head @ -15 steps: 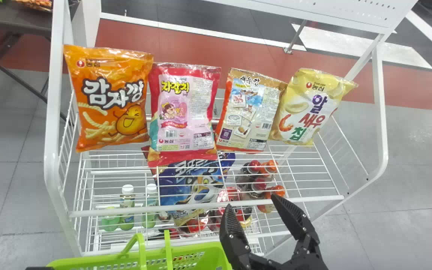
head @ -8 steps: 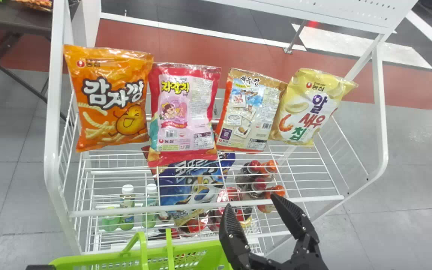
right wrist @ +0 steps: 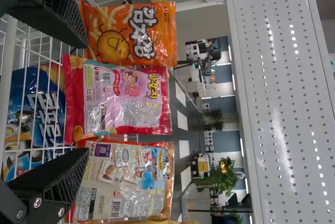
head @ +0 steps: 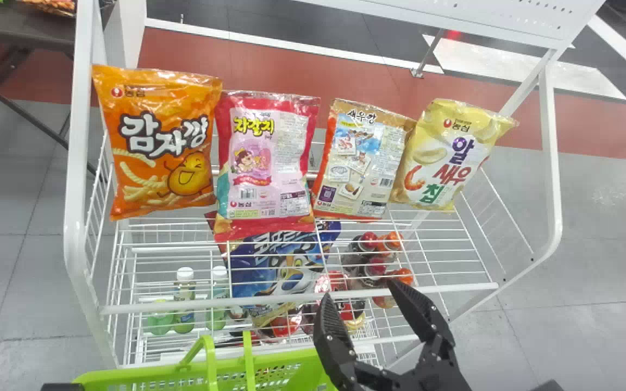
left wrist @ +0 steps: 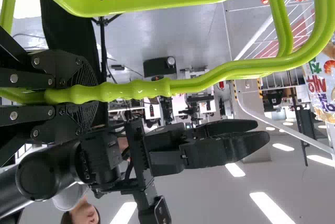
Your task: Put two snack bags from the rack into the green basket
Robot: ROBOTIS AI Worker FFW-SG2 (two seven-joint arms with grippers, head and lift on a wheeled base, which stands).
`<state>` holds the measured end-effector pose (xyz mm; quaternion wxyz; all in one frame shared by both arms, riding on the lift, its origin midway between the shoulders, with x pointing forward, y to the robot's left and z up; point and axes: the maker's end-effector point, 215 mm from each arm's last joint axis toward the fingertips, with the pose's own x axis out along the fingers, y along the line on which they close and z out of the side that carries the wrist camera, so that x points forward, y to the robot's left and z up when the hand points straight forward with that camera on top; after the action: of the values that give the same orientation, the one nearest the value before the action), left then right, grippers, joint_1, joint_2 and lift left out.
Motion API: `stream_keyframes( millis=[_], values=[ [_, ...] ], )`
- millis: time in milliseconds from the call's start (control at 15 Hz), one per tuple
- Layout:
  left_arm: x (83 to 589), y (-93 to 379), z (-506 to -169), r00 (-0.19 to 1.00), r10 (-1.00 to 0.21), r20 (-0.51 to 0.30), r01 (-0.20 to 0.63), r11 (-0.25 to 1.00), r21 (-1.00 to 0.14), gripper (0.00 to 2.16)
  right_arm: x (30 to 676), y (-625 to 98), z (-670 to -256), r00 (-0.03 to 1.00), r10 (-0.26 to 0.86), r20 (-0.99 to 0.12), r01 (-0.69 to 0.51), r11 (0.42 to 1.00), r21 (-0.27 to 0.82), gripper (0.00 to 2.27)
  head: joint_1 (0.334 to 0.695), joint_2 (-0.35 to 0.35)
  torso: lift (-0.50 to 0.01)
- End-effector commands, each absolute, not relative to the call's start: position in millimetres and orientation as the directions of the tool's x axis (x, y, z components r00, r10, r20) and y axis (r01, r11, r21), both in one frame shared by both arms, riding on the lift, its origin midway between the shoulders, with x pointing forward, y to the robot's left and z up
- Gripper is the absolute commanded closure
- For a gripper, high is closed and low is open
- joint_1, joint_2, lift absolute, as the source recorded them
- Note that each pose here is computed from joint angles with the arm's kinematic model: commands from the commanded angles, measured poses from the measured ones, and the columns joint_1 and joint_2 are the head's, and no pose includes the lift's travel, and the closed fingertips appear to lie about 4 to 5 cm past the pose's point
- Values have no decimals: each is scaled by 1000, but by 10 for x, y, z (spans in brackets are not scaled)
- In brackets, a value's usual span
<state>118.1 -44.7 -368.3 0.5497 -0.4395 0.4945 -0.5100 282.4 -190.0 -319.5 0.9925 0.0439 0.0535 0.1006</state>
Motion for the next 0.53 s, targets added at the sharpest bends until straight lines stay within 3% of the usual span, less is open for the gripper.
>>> stream_keyframes(
  millis=[0,200,467],
  values=[
    [1162,-451,-3672,-9,-996,-92,122,90,-988,1355,3029,-1887,-3321,973,203,-109,-194,977,90,113,695,-350,-5],
    [1155,-421,-3676,-3,-996,-93,118,92,-989,1355,3375,-1793,-3443,968,210,-134,-202,977,69,113,695,-350,-5],
    [1171,-412,-3709,0,-994,-106,120,105,-987,1355,3927,-1669,-3854,938,229,-261,-224,973,52,113,695,-350,-5]
  ],
)
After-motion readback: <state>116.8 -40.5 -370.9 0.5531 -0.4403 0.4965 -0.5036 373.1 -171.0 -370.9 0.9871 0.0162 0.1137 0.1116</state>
